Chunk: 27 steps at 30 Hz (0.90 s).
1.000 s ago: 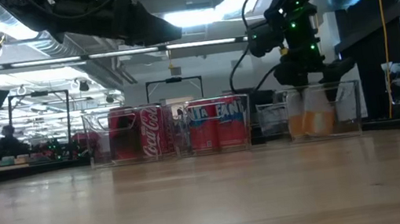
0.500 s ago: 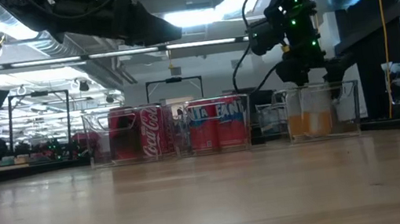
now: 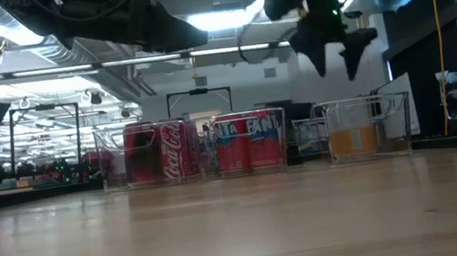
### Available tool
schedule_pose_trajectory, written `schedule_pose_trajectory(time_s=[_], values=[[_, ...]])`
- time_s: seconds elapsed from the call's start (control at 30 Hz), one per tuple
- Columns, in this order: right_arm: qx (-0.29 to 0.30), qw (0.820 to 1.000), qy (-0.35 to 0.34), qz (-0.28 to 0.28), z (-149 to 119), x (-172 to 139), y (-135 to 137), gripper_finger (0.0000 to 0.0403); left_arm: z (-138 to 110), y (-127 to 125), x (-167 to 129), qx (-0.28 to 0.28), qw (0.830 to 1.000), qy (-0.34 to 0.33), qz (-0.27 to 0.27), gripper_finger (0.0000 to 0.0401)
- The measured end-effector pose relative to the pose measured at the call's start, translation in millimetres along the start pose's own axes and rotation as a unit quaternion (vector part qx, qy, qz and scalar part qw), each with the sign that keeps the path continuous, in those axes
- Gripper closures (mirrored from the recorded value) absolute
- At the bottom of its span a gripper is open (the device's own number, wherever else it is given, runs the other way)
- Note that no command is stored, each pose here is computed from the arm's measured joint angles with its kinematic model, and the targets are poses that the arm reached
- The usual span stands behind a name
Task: Sort soda cans
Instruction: Put the bottom right white soda can into the right transparent bin, then put the right white soda can into the right transparent bin
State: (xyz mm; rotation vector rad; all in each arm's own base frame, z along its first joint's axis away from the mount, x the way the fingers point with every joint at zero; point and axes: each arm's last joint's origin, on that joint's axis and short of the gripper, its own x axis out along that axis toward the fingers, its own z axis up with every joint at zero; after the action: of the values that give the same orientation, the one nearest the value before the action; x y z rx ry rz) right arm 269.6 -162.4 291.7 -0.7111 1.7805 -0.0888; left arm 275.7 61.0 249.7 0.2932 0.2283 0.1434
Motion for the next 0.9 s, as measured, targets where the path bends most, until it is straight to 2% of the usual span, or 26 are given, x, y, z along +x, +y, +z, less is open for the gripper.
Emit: schedule_pose_trajectory(time_s=[0.17,0.4,0.67,0.9], values=[[-0.001,0.999,-0.042,-0.029,8.5,-28.8,-3.3,0.0021,0.0,0.0,0.0,-0.002,1.0,0.0,0.0,0.0054],[-0.026,0.993,-0.103,-0.052,29.7,-67.4,12.0,0.0021,0.0,0.0,0.0,-0.003,1.0,0.0,0.0,0.0054],[-0.064,0.982,-0.174,-0.022,57.5,-97.1,51.4,0.0021,0.0,0.0,0.0,-0.004,1.0,0.0,0.0,0.0054],[-0.087,0.976,-0.197,-0.024,74.2,-121.6,89.9,0.0021,0.0,0.0,0.0,-0.005,1.0,0.0,0.0,0.0054]])
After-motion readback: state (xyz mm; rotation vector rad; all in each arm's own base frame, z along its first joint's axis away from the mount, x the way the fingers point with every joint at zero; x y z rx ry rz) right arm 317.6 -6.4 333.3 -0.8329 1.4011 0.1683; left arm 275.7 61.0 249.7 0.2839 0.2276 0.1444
